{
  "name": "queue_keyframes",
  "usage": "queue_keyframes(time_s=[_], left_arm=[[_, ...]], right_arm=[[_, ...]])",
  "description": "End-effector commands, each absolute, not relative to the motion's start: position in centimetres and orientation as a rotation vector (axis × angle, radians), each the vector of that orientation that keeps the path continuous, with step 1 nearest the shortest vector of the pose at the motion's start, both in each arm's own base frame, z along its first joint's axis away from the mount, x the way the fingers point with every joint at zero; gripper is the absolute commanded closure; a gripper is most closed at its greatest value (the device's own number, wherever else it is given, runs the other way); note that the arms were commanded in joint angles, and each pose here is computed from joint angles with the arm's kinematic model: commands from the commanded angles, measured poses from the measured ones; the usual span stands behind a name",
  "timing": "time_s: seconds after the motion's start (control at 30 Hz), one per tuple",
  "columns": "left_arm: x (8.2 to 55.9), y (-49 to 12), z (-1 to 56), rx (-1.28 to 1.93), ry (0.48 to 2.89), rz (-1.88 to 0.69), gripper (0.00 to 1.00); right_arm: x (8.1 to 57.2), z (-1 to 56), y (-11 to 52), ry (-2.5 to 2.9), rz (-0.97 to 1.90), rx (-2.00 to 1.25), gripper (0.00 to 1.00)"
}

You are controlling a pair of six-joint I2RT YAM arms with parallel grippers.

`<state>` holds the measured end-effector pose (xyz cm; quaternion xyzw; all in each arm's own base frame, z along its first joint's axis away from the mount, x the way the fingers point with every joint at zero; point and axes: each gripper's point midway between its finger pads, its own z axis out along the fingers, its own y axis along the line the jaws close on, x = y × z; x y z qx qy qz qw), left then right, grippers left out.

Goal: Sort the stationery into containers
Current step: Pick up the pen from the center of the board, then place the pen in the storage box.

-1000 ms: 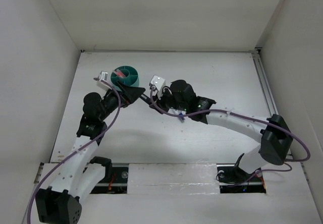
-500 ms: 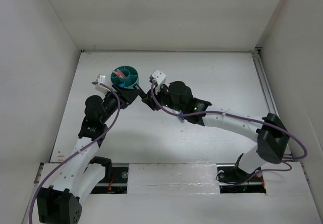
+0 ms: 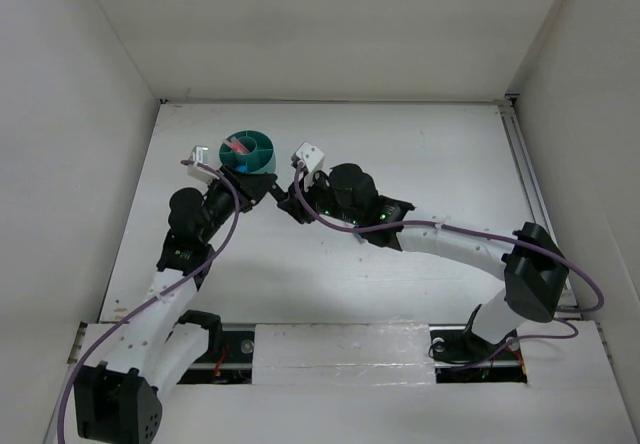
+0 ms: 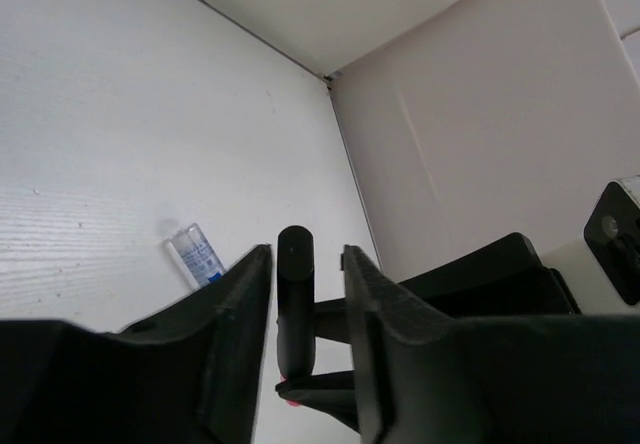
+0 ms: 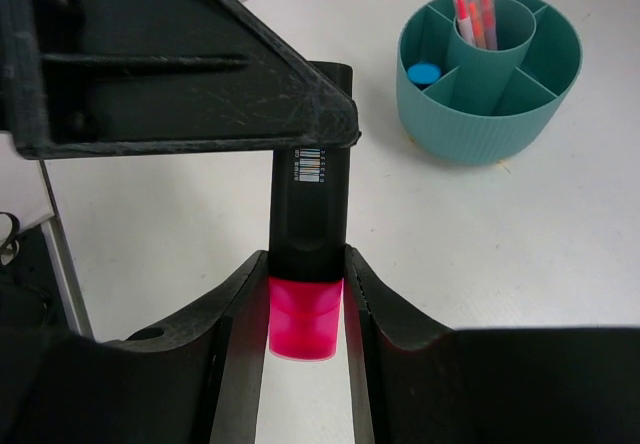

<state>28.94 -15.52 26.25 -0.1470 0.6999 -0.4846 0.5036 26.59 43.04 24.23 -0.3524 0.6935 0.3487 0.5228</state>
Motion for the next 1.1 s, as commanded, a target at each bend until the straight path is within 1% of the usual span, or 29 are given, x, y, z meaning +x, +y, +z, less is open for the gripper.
queue_keyframes(time_s=[0.0,0.03,0.1,0.13,0.17,0.3,0.33,0.37,0.4,0.43,0.53,0.57,0.67,0.7,0.73,0.8,0.87,0.93,1.03,1.07], left_arm=[[28.9,-15.8,27.4,-0.306,1.630,-1.189,0.73],[28.9,-15.8,27.4,-0.306,1.630,-1.189,0.77],[29.1,-15.8,27.1,-0.311,1.639,-1.188,0.82],[29.3,-15.8,27.2,-0.306,1.644,-1.180,0.96],[29.4,-15.9,26.9,-0.312,1.656,-1.178,1.00],[29.9,-15.9,27.4,-0.283,1.660,-1.150,1.00],[30.1,-15.8,28.0,-0.276,1.645,-1.138,1.00],[30.2,-15.6,28.0,-0.285,1.641,-1.130,1.00],[30.6,-15.2,28.3,-0.292,1.630,-1.098,1.00],[30.8,-15.0,28.9,-0.279,1.612,-1.076,1.00],[31.6,-13.7,30.6,-0.305,1.557,-0.996,1.00],[31.9,-13.3,30.6,-0.314,1.549,-0.967,1.00],[34.0,-11.7,30.9,-0.371,1.532,-0.844,1.00],[34.7,-11.1,30.6,-0.394,1.539,-0.802,1.00],[35.6,-10.2,30.5,-0.417,1.533,-0.737,1.00],[37.7,-8.9,29.8,-0.467,1.561,-0.665,1.00],[39.3,-7.2,29.0,-0.517,1.568,-0.598,1.00],[40.1,-6.4,29.9,-0.525,1.540,-0.549,1.00],[41.2,-5.3,31.1,-0.557,1.519,-0.478,1.00],[41.6,-5.1,31.3,-0.564,1.513,-0.471,1.00]], right_arm=[[26.2,28.1,44.6,1.544,0.918,-0.825,1.00],[26.2,28.1,44.6,1.544,0.918,-0.825,1.00],[25.8,28.1,44.8,1.542,0.924,-0.833,1.00],[25.9,28.1,44.8,1.544,0.917,-0.826,1.00],[25.9,28.1,44.8,1.544,0.917,-0.826,1.00],[26.2,27.9,44.9,1.546,0.909,-0.818,1.00],[26.3,27.4,45.0,1.555,0.906,-0.822,0.93],[26.5,27.4,44.9,1.558,0.896,-0.812,0.82],[26.7,27.4,44.8,1.561,0.887,-0.804,0.30],[27.1,27.4,44.6,1.563,0.880,-0.796,0.00],[27.2,26.8,43.9,1.577,0.870,-0.793,0.00],[28.1,25.9,42.7,1.603,0.839,-0.773,0.00],[29.0,26.5,39.6,1.628,0.790,-0.690,0.00],[28.7,25.5,38.7,1.653,0.770,-0.689,0.00],[28.5,26.5,37.4,1.645,0.757,-0.665,0.00],[28.1,25.8,35.7,1.671,0.709,-0.656,0.00],[27.2,26.4,34.0,1.664,0.681,-0.666,0.00],[26.5,26.3,32.1,1.668,0.663,-0.647,0.00],[25.4,25.5,30.7,1.679,0.659,-0.652,0.00],[25.0,26.0,30.2,1.668,0.663,-0.647,0.00]])
